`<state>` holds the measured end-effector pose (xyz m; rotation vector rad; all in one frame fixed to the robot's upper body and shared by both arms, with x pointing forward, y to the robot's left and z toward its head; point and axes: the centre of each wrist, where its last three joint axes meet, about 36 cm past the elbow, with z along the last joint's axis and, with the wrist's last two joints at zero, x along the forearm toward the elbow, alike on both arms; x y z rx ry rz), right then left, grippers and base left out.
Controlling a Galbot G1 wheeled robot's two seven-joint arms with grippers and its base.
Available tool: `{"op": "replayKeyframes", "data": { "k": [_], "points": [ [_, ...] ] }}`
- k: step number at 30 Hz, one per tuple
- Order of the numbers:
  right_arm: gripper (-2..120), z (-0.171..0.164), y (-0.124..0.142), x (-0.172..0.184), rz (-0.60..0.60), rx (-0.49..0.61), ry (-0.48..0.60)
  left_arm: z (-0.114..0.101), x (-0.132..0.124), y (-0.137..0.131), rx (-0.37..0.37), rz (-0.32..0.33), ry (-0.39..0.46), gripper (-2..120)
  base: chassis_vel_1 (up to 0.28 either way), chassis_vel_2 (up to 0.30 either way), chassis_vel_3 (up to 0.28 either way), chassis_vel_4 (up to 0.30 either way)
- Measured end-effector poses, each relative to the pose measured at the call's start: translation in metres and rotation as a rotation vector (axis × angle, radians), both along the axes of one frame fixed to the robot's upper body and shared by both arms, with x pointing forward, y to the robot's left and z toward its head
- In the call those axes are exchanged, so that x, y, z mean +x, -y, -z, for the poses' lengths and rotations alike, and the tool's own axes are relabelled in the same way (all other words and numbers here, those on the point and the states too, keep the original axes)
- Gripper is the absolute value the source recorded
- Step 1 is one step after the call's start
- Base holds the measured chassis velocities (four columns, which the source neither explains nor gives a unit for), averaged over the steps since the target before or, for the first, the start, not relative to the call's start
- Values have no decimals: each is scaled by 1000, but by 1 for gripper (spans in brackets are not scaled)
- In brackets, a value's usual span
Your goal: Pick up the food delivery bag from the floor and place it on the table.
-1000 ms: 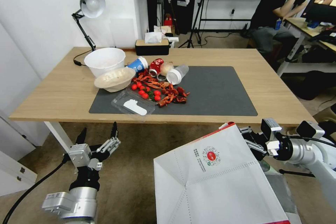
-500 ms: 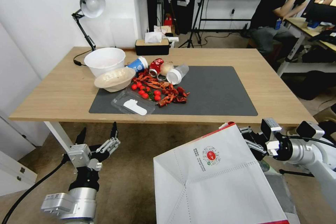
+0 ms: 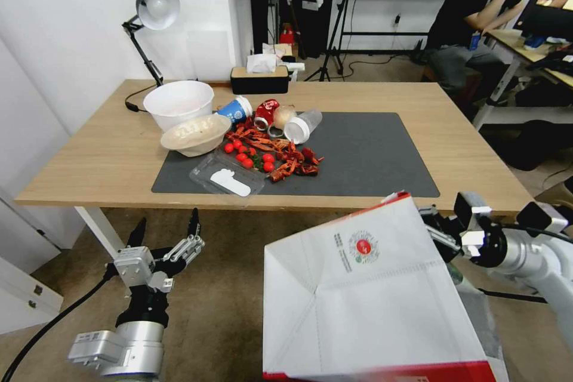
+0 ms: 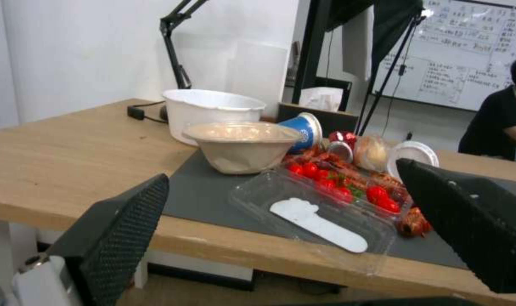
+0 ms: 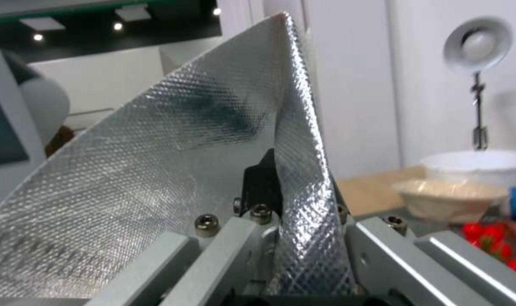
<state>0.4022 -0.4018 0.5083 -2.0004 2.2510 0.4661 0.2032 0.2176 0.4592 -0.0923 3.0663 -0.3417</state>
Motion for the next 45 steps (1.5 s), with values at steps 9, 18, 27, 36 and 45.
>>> {"op": "replayKeyframes", "data": {
  "k": [9,18,27,36,45],
  "points": [
    [0,-65,11,7,121,129,36,0,1,0,-2,-13,11,100,0,0,0,0],
    [0,-118,3,-1,469,202,54,0,0,-1,-1,-17,11,100,0,0,0,0],
    [0,-135,-14,-3,883,328,-46,1,-1,-2,4,-11,16,100,0,0,0,0],
    [0,-145,-10,11,1157,329,-127,1,-2,-1,1,-11,15,100,0,0,0,0],
    [0,-143,5,26,1393,276,-230,0,-5,-1,3,-8,15,100,0,0,0,0]
  ]
}}
